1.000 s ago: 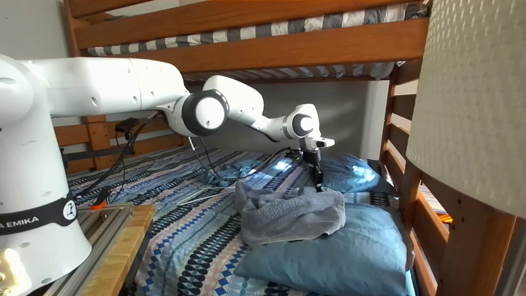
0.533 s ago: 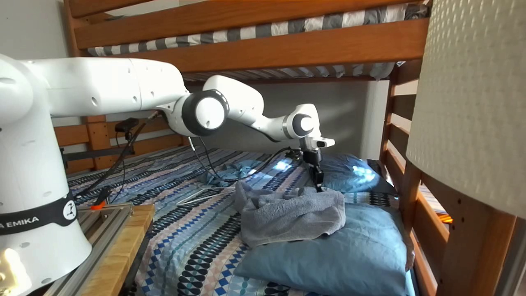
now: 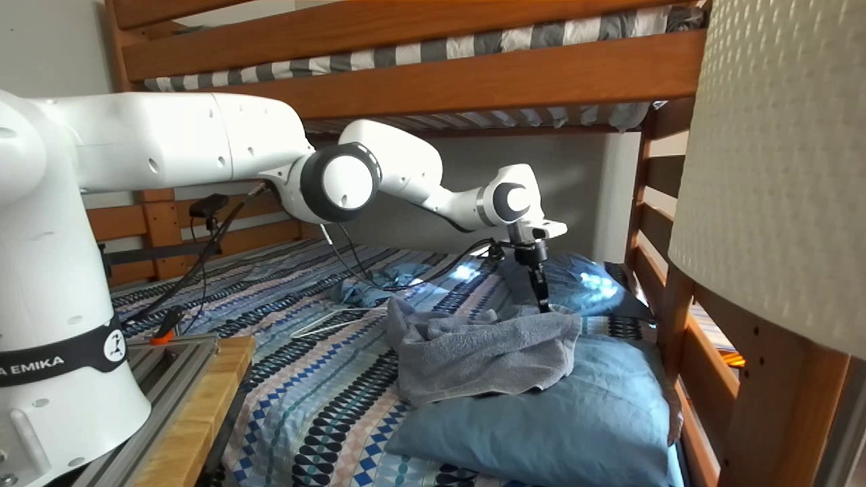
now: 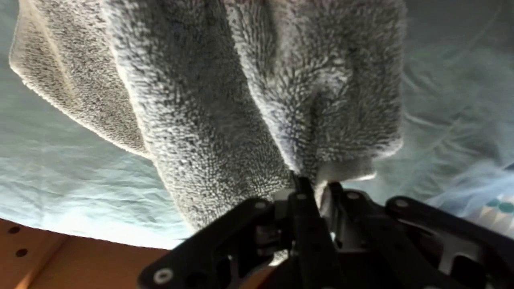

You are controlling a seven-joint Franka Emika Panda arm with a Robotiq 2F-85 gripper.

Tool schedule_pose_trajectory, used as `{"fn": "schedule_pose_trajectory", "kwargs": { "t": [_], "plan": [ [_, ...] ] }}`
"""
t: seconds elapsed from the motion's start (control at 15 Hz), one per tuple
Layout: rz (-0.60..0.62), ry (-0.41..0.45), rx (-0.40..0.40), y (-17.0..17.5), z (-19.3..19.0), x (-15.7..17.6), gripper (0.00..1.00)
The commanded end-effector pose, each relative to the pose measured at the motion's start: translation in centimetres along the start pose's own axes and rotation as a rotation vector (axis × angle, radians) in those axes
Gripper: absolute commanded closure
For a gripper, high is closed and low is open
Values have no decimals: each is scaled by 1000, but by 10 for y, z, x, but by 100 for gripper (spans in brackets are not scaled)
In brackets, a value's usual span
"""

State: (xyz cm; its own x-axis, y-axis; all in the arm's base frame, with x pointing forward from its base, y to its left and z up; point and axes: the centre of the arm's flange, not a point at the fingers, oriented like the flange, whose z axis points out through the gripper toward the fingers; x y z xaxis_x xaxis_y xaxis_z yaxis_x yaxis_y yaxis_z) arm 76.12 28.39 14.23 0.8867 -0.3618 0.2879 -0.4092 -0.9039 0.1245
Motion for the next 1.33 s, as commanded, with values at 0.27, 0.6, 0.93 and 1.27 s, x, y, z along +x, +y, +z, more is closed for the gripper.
{"fn": "schedule_pose_trajectory", "kwargs": {
  "t": [0.27, 0.6, 0.93, 1.27],
  "plan": [
    [381, 111, 81, 20, -52, 89, 97],
    [635, 157, 106, 64, -83, 132, 97],
    [897, 197, 99, 127, -99, 160, 97],
    [1154, 238, 106, 161, -120, 169, 97]
  ]
}}
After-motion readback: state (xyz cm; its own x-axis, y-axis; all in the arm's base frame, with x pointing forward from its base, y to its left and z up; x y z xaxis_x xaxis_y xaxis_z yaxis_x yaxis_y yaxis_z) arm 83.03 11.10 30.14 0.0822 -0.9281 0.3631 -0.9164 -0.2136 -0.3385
